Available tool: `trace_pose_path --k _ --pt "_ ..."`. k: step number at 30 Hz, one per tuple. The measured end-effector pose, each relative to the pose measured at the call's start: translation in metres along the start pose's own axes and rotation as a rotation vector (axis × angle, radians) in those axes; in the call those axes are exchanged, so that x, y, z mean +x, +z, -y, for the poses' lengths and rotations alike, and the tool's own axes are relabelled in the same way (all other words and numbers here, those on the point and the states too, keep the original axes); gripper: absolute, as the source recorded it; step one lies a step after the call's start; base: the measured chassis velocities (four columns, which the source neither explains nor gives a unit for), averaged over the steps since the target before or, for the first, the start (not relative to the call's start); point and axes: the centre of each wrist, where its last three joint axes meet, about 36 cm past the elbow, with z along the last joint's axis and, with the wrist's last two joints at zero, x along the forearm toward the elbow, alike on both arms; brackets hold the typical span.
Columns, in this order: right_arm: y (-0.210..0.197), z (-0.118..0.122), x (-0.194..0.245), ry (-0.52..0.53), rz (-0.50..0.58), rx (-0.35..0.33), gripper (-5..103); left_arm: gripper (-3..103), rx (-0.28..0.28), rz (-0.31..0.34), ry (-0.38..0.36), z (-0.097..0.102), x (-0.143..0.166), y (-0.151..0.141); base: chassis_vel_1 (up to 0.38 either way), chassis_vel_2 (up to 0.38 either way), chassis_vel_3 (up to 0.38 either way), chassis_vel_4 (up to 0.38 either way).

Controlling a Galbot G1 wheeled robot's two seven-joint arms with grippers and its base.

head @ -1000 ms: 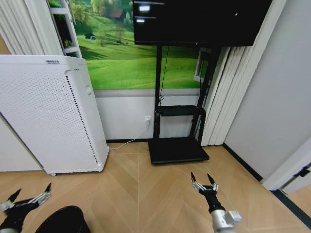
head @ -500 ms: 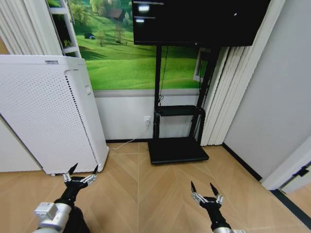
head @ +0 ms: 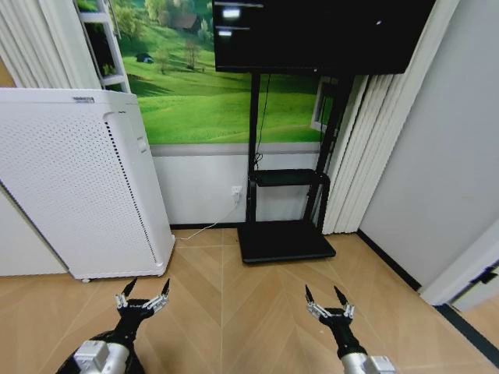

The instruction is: Pick up the trash bin and place the garbage on the floor into it.

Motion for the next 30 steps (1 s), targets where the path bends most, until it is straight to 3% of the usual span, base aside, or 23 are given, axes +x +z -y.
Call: trace_pose_path --k 30 --pt "0.0000 0.0010 -0.0004 0.003 0.000 0.004 100 100 -0.002 -0.005 -0.005 -0.0010 0.0003 -0.0004 0.000 0.000 0.000 0.000"
